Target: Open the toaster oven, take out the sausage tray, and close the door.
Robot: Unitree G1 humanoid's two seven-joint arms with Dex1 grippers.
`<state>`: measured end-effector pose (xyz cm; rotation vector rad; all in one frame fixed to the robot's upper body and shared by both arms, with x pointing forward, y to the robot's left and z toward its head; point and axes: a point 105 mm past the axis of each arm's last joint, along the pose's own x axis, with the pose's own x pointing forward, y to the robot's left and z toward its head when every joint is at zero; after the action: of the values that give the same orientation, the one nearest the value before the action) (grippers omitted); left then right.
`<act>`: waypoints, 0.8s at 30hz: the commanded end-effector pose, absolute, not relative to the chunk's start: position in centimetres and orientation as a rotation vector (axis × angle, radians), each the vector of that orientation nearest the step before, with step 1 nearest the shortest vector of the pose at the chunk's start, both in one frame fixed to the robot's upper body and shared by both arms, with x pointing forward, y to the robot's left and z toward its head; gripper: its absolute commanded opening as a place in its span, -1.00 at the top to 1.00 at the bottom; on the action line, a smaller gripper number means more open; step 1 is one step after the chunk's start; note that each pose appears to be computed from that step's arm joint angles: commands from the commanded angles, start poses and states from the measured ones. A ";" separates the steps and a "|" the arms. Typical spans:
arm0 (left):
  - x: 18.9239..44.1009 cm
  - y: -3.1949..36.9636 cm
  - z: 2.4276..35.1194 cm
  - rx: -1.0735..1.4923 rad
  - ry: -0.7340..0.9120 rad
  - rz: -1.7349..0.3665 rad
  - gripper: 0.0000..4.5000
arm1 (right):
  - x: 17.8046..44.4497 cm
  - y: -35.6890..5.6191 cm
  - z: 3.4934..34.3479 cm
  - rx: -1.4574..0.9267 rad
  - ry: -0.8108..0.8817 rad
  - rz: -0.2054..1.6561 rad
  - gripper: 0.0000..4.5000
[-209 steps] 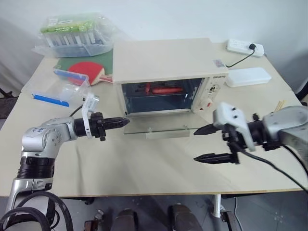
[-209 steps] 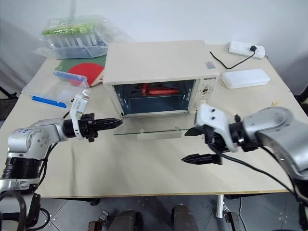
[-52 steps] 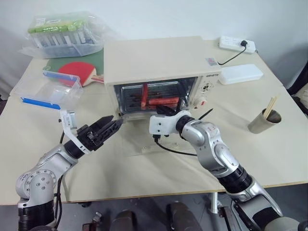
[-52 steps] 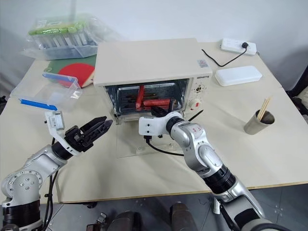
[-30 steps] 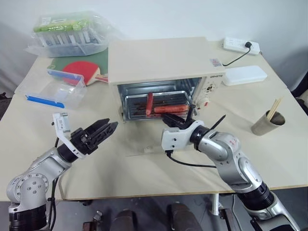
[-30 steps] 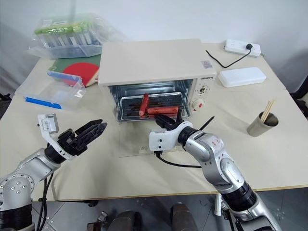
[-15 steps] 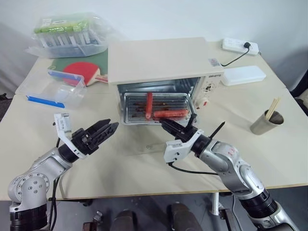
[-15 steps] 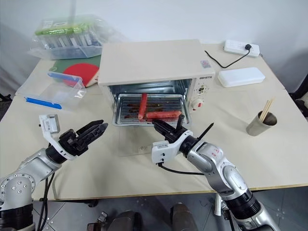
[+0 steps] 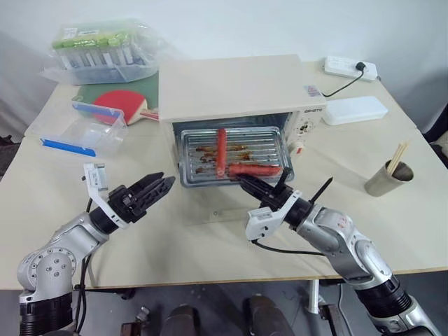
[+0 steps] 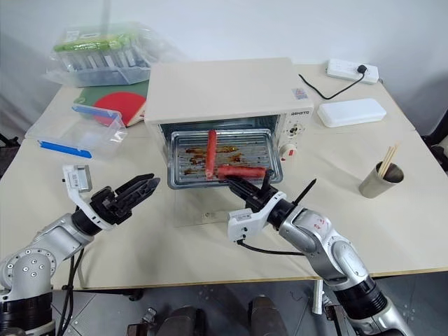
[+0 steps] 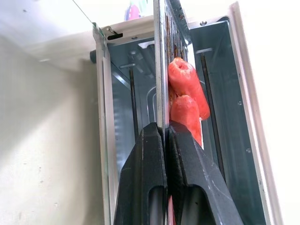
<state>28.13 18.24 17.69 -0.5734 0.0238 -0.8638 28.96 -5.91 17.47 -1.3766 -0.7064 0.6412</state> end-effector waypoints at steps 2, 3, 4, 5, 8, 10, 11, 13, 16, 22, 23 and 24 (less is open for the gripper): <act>27.6 17.7 18.3 -0.591 0.008 -0.891 -1.00 | 27.3 -6.1 19.3 -1.356 -0.788 0.645 1.00; 27.5 17.6 18.3 -0.596 0.010 -0.893 -1.00 | 27.1 -6.1 19.3 -1.353 -0.786 0.656 1.00; 27.5 17.5 18.3 -0.602 0.012 -0.894 -1.00 | 26.9 -6.1 19.2 -1.352 -0.786 0.666 1.00; 27.5 17.4 18.3 -0.609 0.014 -0.895 -1.00 | 26.7 -6.1 19.2 -1.353 -0.787 0.675 1.00; 27.3 17.1 18.3 -0.635 0.027 -0.902 -1.00 | 26.2 -6.2 19.3 -1.349 -0.789 0.686 1.00; 27.2 16.9 18.3 -0.665 0.047 -0.912 -1.00 | 25.9 -6.4 19.4 -1.347 -0.790 0.691 1.00; 27.1 16.7 18.3 -0.680 0.056 -0.917 -1.00 | 25.9 -6.5 19.4 -1.346 -0.789 0.693 1.00; 26.8 15.8 18.6 -0.767 0.109 -0.966 -1.00 | 25.7 -7.0 19.1 -1.353 -0.774 0.707 1.00; 26.9 15.1 19.4 -0.888 0.113 -0.984 -1.00 | 25.4 -7.1 19.0 -1.354 -0.774 0.723 1.00; 27.6 14.3 19.8 -1.040 0.140 -0.960 -1.00 | 24.9 -6.9 19.2 -1.334 -0.800 0.762 1.00; 27.9 14.3 19.7 -1.056 0.142 -0.948 -1.00 | 24.8 -6.8 19.2 -1.333 -0.809 0.772 1.00; 28.0 14.1 19.3 -1.078 0.171 -0.945 -1.00 | 24.6 -6.8 19.3 -1.321 -0.818 0.787 1.00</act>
<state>27.85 14.45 18.98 -1.0275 0.1654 -0.9348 25.80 -7.11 17.31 -1.3368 -0.7123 0.7847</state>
